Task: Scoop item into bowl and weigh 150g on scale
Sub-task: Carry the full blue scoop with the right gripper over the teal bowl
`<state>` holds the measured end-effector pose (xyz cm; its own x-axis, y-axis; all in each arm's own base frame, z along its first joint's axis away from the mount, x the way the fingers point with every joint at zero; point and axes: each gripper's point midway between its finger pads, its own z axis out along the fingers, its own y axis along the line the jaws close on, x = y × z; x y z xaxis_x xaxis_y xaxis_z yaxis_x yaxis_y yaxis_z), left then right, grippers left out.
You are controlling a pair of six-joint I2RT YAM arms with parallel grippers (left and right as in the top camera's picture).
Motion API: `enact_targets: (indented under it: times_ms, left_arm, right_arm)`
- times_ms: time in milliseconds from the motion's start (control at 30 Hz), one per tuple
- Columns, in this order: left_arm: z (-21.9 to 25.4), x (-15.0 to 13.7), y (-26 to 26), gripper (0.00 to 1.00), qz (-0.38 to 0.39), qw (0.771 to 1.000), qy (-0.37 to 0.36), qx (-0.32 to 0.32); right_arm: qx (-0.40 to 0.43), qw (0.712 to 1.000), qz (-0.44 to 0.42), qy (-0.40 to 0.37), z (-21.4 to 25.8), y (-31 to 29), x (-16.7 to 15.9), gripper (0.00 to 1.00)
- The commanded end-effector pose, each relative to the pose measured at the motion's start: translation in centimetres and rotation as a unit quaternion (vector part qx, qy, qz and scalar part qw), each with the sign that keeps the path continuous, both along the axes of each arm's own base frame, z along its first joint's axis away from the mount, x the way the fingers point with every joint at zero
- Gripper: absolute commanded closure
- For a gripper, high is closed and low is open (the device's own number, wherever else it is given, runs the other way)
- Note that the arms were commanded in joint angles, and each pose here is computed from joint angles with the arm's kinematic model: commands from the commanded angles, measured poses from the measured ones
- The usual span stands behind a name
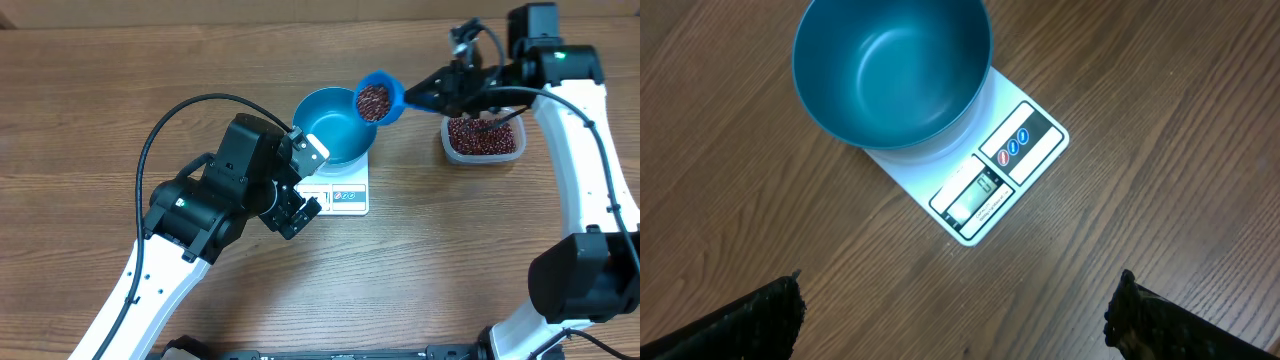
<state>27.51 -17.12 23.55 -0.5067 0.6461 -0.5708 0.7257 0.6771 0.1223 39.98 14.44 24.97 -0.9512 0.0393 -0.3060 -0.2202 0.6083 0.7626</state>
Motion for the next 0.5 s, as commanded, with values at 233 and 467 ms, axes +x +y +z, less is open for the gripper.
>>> enact_targets:
  times_ms: [233, 467]
  left_arm:
    - [1.0, 0.5, 0.1, 0.0, -0.002, 1.0, -0.017, -0.001]
    - [1.0, 0.5, 0.1, 0.01, -0.002, 1.0, -0.017, -0.001]
  right_arm:
    - [-0.13, 0.991, -0.011, -0.036, -1.8, 3.1, 1.0, 0.96]
    - [-0.156, 0.986, -0.011, -0.062, -2.0, 4.8, 1.4, 0.96]
